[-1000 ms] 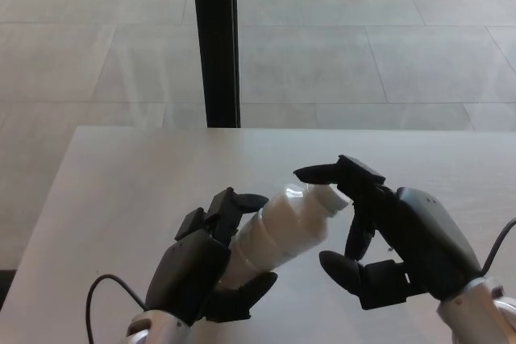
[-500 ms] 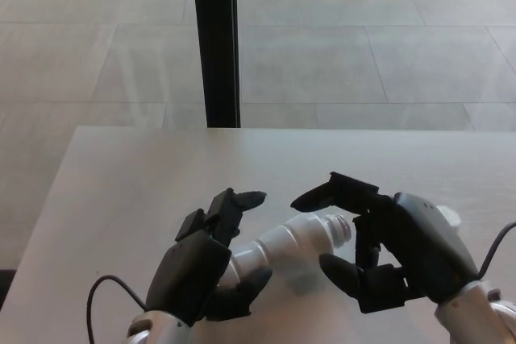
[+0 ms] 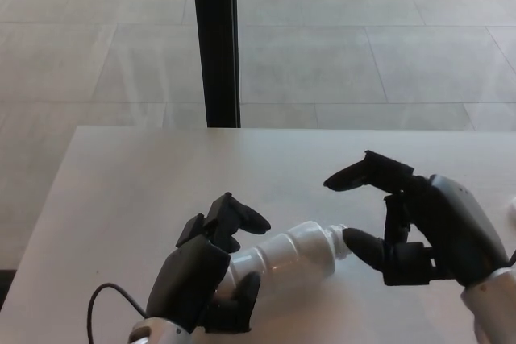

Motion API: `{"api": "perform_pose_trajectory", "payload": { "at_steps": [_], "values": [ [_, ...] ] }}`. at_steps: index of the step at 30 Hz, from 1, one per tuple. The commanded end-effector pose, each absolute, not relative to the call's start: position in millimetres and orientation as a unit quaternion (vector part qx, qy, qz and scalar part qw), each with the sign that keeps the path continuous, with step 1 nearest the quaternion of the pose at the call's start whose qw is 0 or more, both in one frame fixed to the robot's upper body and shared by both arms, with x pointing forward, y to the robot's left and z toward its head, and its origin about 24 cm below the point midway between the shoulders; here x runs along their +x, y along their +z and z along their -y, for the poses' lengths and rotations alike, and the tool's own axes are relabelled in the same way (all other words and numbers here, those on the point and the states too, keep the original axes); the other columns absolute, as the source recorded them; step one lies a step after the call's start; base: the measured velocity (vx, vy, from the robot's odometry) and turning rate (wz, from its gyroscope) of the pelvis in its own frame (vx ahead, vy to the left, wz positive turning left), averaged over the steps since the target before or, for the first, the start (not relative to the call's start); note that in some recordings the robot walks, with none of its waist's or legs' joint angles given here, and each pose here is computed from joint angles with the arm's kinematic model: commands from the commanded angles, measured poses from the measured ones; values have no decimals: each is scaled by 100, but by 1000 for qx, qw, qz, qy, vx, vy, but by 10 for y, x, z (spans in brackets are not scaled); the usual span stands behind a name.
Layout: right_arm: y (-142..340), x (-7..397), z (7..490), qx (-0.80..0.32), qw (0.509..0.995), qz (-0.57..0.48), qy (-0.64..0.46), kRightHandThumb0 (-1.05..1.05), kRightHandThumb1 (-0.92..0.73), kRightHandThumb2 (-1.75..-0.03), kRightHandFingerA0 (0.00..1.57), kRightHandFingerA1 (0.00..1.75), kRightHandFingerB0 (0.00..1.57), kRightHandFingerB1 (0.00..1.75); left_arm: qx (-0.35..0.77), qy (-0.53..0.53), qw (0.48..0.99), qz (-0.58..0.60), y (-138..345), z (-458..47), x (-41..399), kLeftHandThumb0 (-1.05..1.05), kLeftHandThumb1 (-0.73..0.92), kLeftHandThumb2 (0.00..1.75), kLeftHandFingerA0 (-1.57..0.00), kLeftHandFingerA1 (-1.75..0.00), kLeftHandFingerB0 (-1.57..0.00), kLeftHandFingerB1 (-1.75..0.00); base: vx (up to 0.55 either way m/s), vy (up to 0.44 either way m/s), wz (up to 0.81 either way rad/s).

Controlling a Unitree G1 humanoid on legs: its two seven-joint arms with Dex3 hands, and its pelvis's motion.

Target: The robot uses its left hand to to lift the bottle kept on the middle of the desk and tilts it towards its right hand. It then uses its right hand to rotate its cap to open it and places the bottle and cap back on the desk

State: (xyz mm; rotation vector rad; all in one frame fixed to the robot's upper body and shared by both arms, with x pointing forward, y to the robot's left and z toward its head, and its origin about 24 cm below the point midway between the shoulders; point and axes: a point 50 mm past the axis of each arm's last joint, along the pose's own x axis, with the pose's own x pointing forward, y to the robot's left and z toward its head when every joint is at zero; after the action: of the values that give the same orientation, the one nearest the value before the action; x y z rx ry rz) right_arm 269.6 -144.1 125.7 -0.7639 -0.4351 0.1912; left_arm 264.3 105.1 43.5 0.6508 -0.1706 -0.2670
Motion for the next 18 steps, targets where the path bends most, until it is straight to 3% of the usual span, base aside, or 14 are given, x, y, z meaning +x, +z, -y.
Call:
{"api": "perform_pose_trajectory", "payload": {
  "at_steps": [1, 2, 3, 4, 6, 7, 9, 10, 11, 12, 13, 14, 17, 18],
  "values": [
    [1390, 2733, 1668, -360, 906, 216, 50, -102, -83, -67, 109, 141, 39, 91, 395, -157, 902, 79, 438, -1082, 2627, -11, 47, 132, -95, -175, -75, -169, 0, 0, 0],
    [1402, 2737, 1718, -358, 908, 213, 44, -105, -67, -111, 122, 134, 52, 89, 412, -167, 893, 72, 443, -1075, 2631, -12, 51, 129, -91, -175, -79, -160, 0, 0, 0],
    [1405, 2738, 1730, -357, 909, 212, 42, -105, -67, -111, 122, 134, 52, 89, 418, -170, 890, 70, 445, -1076, 2632, -12, 51, 129, -91, -175, -79, -160, 0, 0, 0],
    [1416, 2728, 1799, -360, 908, 211, 31, -105, -67, -112, 122, 135, 47, 87, 452, -178, 870, 84, 448, -1063, 2635, -14, 51, 117, -121, -142, -98, -124, 0, 0, 0],
    [1433, 2693, 1925, -361, 909, 208, 18, -101, -65, -113, 126, 137, 39, 83, 482, -194, 850, 88, 445, -1019, 2634, -14, 54, 114, -119, -139, -95, -118, 0, 0, 0],
    [1420, 2683, 1970, -353, 912, 207, 12, -103, -64, -94, 115, 134, 39, 85, 494, -196, 842, 96, 443, -1012, 2630, -14, 52, 113, -118, -136, -93, -114, 0, 0, 0],
    [1415, 2678, 2011, -350, 914, 206, 6, -99, -64, -112, 130, 139, 43, 85, 495, -195, 841, 99, 446, -1002, 2628, -17, 54, 114, -119, -137, -94, -116, 0, 0, 0],
    [1413, 2672, 2052, -347, 916, 202, 1, -97, -62, -111, 134, 141, 45, 86, 505, -199, 835, 96, 452, -989, 2622, -14, 64, 100, -85, -171, -76, -138, 0, 0, 0],
    [1407, 2655, 2145, -338, 921, 192, -11, -97, -80, -64, 117, 145, 37, 95, 527, -208, 819, 92, 461, -965, 2609, -15, 66, 94, -87, -164, -79, -119, 0, 0, 0],
    [1402, 2640, 2208, -328, 926, 185, -20, -94, -60, -112, 137, 142, 47, 87, 541, -211, 809, 90, 461, -952, 2604, -16, 68, 88, -88, -161, -80, -108, 0, 0, 0],
    [1400, 2632, 2230, -324, 928, 185, -23, -94, -60, -112, 137, 142, 47, 87, 542, -211, 809, 88, 458, -947, 2601, -16, 68, 88, -88, -161, -80, -108, 0, 0, 0],
    [1387, 2613, 2271, -314, 930, 186, -25, -92, -60, -111, 135, 139, 48, 87, 544, -214, 807, 81, 458, -940, 2601, -22, 71, 76, -91, -152, -79, -78, 0, 0, 0],
    [1351, 2576, 2323, -305, 935, 180, -27, -91, -59, -111, 136, 140, 49, 87, 544, -214, 808, 73, 441, -929, 2580, -25, 70, 69, -94, -147, -74, -70, 0, 0, 0],
    [1340, 2559, 2337, -306, 936, 171, -31, -96, -79, -64, 116, 145, 37, 96, 545, -210, 808, 71, 434, -930, 2584, -27, 68, 67, -94, -144, -70, -68, 0, 0, 0]
  ]
}}
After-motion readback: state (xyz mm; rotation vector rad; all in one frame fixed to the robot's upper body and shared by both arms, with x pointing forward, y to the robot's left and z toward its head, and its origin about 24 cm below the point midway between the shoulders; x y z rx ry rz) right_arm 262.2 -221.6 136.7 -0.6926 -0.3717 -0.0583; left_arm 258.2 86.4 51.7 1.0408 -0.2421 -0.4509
